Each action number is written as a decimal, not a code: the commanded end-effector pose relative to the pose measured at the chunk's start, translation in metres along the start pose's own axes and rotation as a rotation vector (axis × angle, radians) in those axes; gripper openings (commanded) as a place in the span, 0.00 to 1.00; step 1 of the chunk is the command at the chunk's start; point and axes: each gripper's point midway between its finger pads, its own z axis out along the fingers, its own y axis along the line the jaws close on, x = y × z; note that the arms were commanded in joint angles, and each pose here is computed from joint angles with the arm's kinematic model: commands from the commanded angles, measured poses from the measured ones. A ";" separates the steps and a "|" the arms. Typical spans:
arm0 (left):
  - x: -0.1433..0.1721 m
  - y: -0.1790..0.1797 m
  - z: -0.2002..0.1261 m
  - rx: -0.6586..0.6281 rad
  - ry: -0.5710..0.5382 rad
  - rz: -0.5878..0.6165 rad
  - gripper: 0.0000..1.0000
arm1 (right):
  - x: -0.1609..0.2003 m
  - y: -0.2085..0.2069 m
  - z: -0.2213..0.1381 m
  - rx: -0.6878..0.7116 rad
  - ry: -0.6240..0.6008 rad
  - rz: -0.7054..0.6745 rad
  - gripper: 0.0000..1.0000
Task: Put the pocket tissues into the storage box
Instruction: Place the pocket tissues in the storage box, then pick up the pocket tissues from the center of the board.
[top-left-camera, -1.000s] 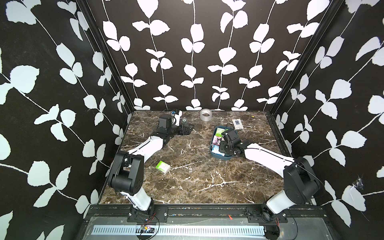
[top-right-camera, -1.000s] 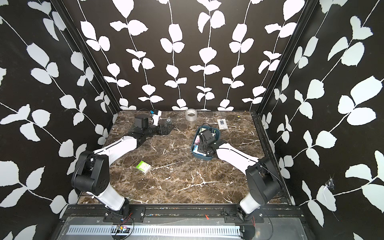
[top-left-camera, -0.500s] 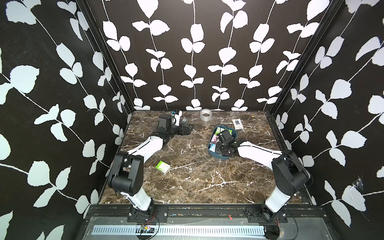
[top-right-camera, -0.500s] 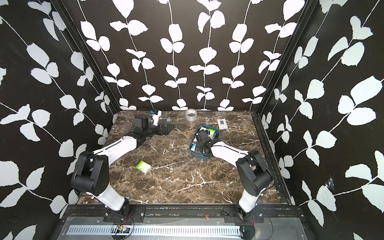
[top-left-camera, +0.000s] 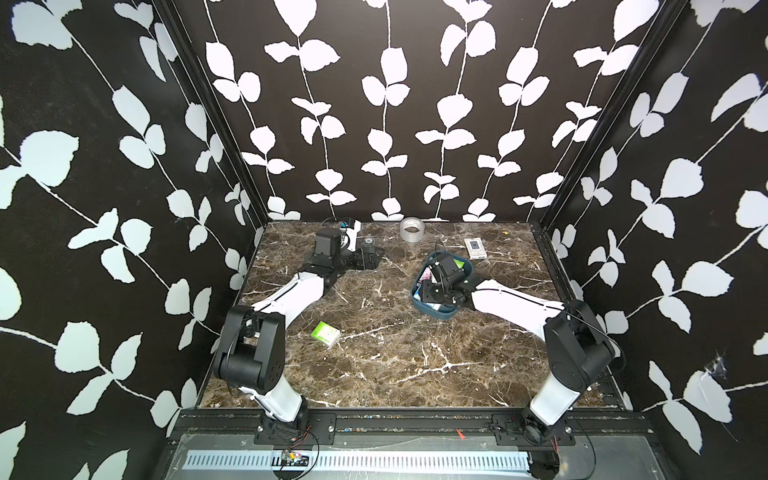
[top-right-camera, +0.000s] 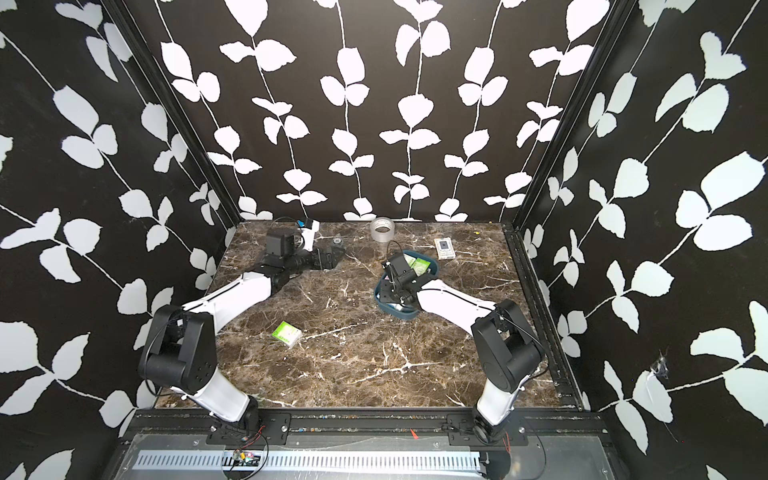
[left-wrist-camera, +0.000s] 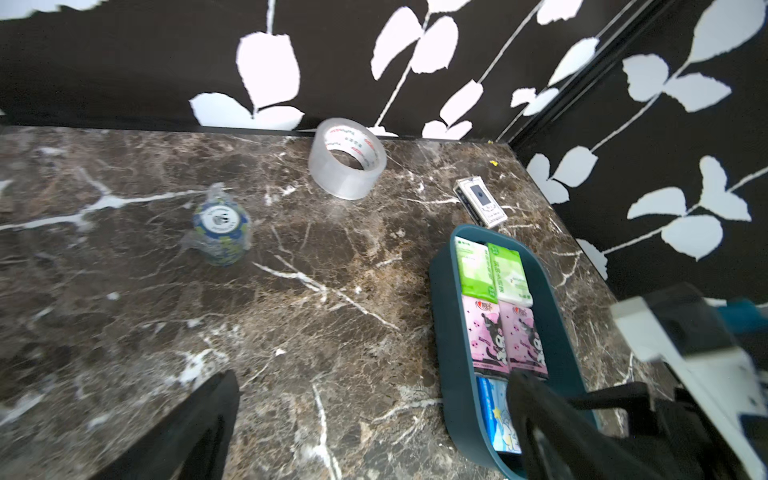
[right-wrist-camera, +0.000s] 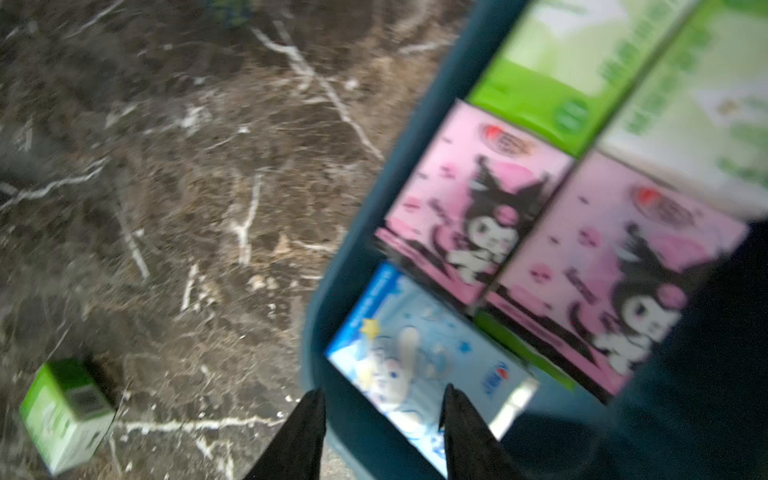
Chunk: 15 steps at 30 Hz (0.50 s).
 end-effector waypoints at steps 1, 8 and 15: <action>-0.027 0.049 -0.037 -0.144 -0.083 -0.118 0.99 | -0.027 0.077 -0.014 -0.202 -0.058 -0.294 0.53; -0.029 0.114 -0.093 -0.369 -0.090 -0.172 0.99 | -0.004 0.177 0.015 -0.534 0.050 -0.483 0.59; -0.025 0.134 -0.115 -0.385 -0.107 -0.250 0.99 | 0.043 0.241 0.042 -0.711 0.241 -0.582 0.77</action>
